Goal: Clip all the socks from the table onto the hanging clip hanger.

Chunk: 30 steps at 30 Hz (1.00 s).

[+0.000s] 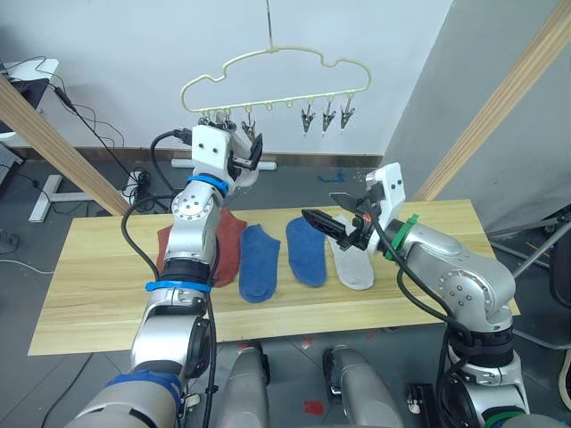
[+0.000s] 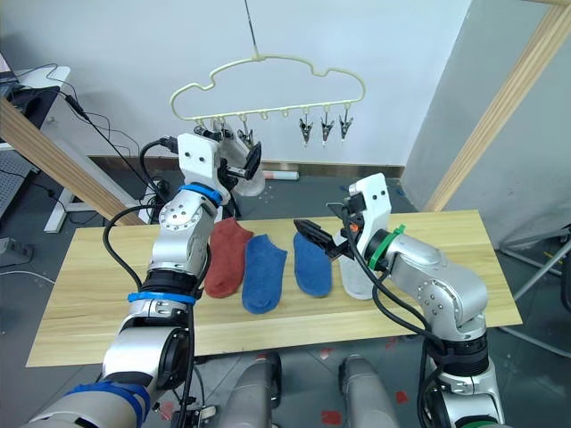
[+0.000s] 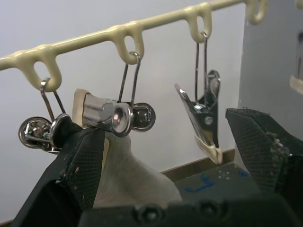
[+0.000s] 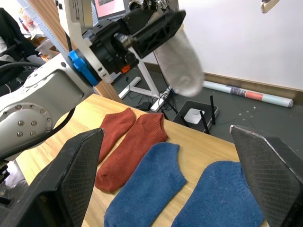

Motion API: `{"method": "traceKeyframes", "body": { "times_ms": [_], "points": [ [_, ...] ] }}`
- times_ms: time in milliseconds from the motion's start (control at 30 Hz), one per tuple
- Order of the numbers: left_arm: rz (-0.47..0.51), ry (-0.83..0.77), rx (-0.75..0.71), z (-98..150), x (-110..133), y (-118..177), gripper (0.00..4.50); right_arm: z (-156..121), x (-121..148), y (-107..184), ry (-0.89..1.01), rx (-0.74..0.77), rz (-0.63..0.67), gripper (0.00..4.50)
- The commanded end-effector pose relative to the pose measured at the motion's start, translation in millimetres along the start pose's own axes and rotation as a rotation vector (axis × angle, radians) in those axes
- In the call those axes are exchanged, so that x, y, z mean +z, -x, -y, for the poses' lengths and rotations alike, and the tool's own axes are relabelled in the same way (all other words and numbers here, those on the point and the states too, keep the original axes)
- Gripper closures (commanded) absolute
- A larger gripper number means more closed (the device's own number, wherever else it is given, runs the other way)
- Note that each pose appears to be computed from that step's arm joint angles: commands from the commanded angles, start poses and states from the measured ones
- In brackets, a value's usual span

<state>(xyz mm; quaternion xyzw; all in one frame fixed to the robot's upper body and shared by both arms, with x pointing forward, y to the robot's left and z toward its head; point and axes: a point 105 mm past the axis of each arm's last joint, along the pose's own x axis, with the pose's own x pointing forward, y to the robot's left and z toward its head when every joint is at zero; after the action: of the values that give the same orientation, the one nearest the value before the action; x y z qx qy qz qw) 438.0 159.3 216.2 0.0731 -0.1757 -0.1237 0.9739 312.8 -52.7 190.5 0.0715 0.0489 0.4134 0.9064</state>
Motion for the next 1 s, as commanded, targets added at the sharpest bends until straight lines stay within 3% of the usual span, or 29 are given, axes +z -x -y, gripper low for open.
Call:
{"method": "traceKeyframes", "body": {
  "times_ms": [33,100,300,633,1000],
  "points": [
    [0.033,-0.101,0.019,-6.6,8.6,0.4,0.18,-2.8,8.4,3.3,0.013,0.008,0.044,0.01],
    [0.038,-0.108,0.014,-6.3,8.6,0.7,0.58,-2.7,8.5,3.6,0.012,0.006,0.045,0.0],
    [0.019,-0.114,0.024,-9.4,4.3,3.2,2.38,-3.6,9.1,3.5,0.015,0.01,0.047,0.0],
    [-0.007,-0.145,0.063,-18.5,-3.1,16.5,2.38,-4.2,9.2,3.0,0.012,0.015,0.047,0.0],
    [0.061,-0.203,0.08,-21.2,15.6,5.0,2.38,-2.5,9.4,3.1,0.012,0.011,0.044,0.0]
  ]
}}
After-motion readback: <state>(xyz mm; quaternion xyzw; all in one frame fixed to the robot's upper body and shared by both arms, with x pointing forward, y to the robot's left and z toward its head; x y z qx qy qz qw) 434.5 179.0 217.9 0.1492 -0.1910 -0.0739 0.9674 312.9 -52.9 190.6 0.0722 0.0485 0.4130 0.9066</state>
